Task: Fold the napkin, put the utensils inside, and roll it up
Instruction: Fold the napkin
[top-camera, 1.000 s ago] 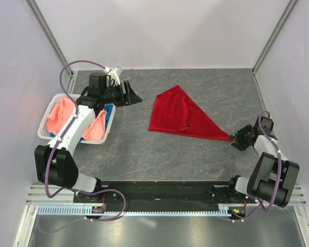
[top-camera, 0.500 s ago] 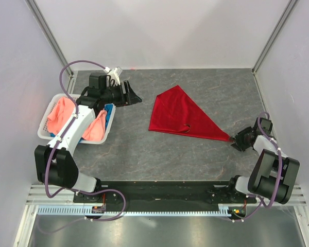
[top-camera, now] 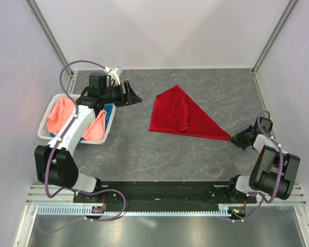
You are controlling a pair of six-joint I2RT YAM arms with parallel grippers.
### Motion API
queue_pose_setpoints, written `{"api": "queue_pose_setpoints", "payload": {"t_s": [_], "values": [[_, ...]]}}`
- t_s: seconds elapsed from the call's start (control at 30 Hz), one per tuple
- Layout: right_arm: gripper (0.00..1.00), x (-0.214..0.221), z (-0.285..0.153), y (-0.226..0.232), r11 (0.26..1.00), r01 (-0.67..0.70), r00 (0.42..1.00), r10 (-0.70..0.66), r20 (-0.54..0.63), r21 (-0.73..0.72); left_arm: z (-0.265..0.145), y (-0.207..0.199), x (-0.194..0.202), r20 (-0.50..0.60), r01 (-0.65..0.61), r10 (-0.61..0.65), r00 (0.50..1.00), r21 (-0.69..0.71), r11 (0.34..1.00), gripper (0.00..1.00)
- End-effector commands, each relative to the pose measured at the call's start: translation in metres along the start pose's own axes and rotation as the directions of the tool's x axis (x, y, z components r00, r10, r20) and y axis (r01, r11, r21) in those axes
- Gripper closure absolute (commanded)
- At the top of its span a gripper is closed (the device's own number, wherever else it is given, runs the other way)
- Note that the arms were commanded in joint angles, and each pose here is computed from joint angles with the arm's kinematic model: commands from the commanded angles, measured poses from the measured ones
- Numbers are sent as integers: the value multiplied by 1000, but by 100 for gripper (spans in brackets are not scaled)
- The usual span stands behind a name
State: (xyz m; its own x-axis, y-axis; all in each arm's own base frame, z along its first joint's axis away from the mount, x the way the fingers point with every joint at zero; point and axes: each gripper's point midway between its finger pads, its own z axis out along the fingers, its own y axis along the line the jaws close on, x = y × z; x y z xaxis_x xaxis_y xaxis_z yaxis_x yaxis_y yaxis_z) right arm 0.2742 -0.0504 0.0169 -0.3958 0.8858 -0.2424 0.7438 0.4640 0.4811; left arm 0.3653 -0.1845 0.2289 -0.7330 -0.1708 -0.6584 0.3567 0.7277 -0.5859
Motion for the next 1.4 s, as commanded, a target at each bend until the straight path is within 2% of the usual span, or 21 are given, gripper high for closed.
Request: {"api": "queue_pose_setpoints", "payload": {"t_s": [0.0, 0.2, 0.43, 0.63, 0.87, 1.07, 1.37], "values": [[77, 5, 6, -22, 997, -4, 1000, 4, 5, 78, -9, -10, -5, 15, -38, 38, 999, 40, 998, 28], [85, 5, 3, -21, 997, 14, 1000, -15, 16, 70, -7, -10, -3, 8, -31, 31, 999, 46, 998, 28], [100, -2, -1, -15, 997, 59, 998, -61, 34, 49, -7, -12, -3, 7, -30, 29, 1000, 57, 998, 28], [100, -16, -14, 17, 984, 176, 979, -172, 109, -32, -7, -13, -2, 3, -26, 26, 1000, 62, 998, 28], [100, -21, -42, 87, 923, 365, 911, -327, 250, -122, -7, -14, -2, 3, -21, 21, 1000, 70, 997, 28], [100, 5, -53, 149, 854, 468, 872, -403, 278, -227, -6, -14, -1, 2, -21, 21, 1000, 71, 997, 28], [100, 82, -51, 226, 736, 565, 825, -504, 255, -374, -6, -13, -1, 4, -24, 24, 1000, 70, 997, 29]]}}
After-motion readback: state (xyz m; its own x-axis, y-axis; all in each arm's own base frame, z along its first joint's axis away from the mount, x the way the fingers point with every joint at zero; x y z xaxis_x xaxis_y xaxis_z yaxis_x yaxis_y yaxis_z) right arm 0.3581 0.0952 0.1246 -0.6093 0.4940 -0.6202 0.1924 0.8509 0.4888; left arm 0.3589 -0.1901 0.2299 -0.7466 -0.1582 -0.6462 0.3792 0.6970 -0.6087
